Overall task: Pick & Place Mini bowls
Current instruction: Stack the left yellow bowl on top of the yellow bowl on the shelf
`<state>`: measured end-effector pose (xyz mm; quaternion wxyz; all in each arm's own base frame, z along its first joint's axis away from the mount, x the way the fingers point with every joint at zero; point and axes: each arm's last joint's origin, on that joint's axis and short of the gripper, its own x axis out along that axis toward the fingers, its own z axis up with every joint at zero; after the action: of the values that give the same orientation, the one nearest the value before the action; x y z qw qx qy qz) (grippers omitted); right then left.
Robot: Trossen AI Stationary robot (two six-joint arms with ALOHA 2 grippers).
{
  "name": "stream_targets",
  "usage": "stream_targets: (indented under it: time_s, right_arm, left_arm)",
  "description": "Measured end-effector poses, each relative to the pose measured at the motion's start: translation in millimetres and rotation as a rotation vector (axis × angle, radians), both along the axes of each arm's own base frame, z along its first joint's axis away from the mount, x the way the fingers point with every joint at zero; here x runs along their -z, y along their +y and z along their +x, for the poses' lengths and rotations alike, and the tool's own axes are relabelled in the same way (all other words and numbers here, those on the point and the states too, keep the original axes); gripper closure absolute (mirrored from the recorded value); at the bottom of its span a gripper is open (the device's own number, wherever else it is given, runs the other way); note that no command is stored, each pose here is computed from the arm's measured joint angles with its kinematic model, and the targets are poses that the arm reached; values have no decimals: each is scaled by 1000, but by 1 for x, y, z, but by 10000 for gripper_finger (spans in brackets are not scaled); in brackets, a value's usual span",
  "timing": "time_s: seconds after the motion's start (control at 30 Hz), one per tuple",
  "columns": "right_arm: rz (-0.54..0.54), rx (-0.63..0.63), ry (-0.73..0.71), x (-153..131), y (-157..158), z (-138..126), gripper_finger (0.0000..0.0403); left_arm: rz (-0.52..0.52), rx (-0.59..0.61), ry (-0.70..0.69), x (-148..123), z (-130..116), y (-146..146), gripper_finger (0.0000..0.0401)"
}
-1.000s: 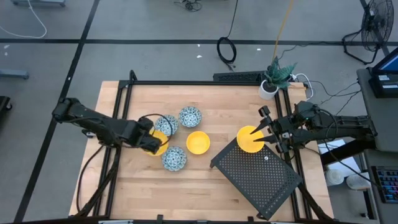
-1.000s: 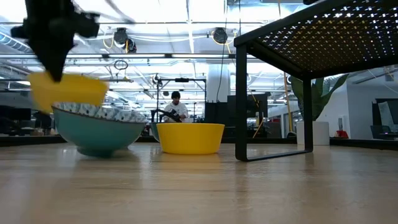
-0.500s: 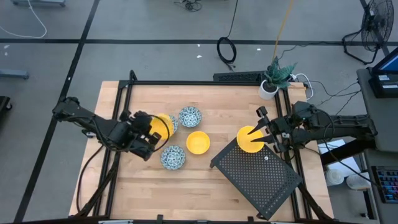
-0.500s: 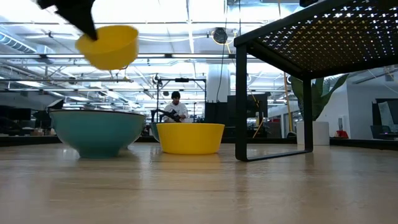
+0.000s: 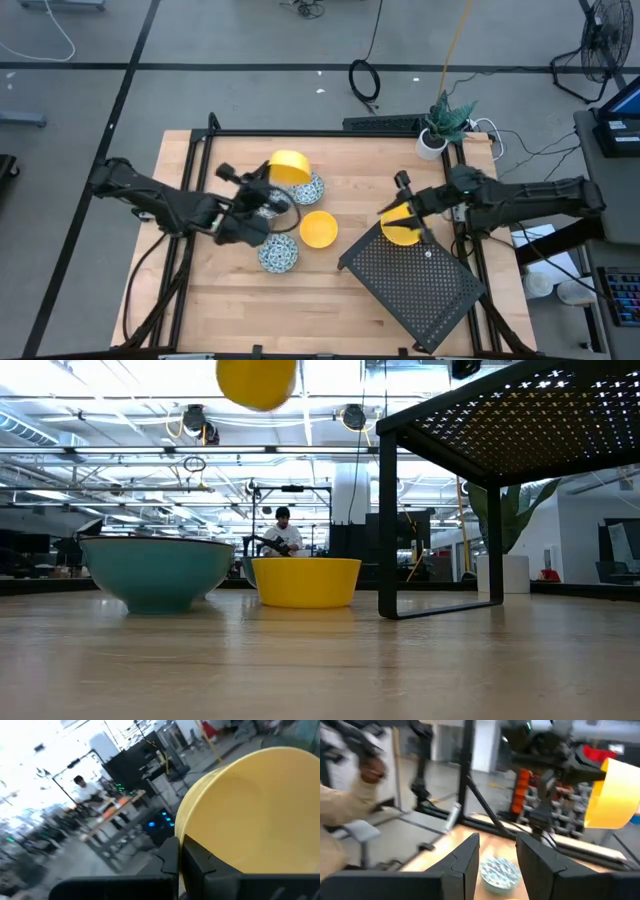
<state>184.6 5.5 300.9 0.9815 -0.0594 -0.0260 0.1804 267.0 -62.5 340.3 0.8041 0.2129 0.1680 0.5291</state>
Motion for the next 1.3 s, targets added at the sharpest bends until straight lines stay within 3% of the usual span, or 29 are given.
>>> stream_targets:
  time_s: [0.3, 0.53, 0.7, 0.93, 1.1, 1.3]
  right_arm:
    - [-127, 350, -31, 19, -11, 42, 287]
    - [-325, 707, -14, 32, -22, 59, 277]
    - [-338, 737, 38, 45, -23, 68, 220]
    - [-245, 773, -24, 40, -24, 70, 144]
    - [-228, 773, -46, 38, -24, 69, 138]
    - [-220, 819, -58, 36, -25, 69, 161]
  left_arm:
    - [110, -109, 277, 26, 66, 29, 398]
    - [174, -31, 360, 35, 100, 49, 398]
    - [200, 0, 369, 34, 103, 45, 398]
    - [215, 83, 358, 34, 104, 30, 399]
    - [225, 126, 311, 29, 104, 26, 399]
    - [222, 135, 294, 29, 105, 26, 399]
